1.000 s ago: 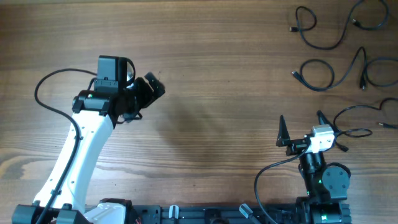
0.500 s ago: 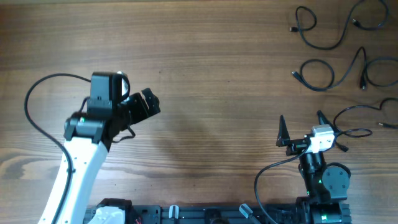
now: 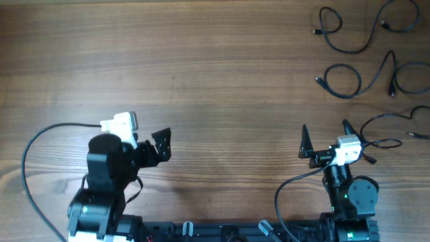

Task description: Untangle cables

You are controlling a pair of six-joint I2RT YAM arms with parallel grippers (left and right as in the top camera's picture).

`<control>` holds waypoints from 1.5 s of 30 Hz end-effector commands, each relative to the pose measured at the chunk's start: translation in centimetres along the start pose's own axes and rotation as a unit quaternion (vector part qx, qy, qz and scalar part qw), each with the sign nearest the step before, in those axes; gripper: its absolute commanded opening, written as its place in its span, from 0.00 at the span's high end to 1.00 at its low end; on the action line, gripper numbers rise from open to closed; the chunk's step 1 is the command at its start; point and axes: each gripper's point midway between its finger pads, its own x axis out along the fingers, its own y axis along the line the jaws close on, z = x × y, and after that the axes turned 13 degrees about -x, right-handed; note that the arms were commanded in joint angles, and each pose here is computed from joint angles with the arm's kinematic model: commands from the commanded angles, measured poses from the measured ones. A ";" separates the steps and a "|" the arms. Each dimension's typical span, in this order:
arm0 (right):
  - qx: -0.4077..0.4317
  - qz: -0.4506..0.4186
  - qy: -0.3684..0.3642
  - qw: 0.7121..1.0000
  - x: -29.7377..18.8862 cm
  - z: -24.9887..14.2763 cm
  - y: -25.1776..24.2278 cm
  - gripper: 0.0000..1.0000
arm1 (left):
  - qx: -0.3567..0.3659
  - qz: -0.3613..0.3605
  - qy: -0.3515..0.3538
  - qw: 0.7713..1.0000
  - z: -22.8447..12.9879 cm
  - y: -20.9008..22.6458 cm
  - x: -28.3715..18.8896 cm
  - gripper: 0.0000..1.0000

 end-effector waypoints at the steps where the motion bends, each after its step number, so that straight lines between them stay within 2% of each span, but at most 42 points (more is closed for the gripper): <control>1: 0.006 -0.007 -0.004 1.000 -0.1 0.2 -0.3 0.00 | 0.048 -0.038 -0.034 0.998 -0.7 -0.5 -1.4 0.00; 6: 0.006 -0.008 -0.004 1.000 -0.1 0.2 -0.3 0.00 | 0.058 -0.065 -0.077 0.993 -1.2 -0.3 -2.6 0.00; 11: 0.006 -0.007 -0.004 1.000 -0.1 0.2 -0.3 0.00 | 0.059 -0.070 -0.086 0.992 -2.3 0.7 -1.8 0.00; 45: 0.006 -0.007 -0.004 1.000 -0.1 0.2 -0.3 0.00 | 0.075 -0.139 -0.192 0.969 -0.8 0.4 -0.4 0.00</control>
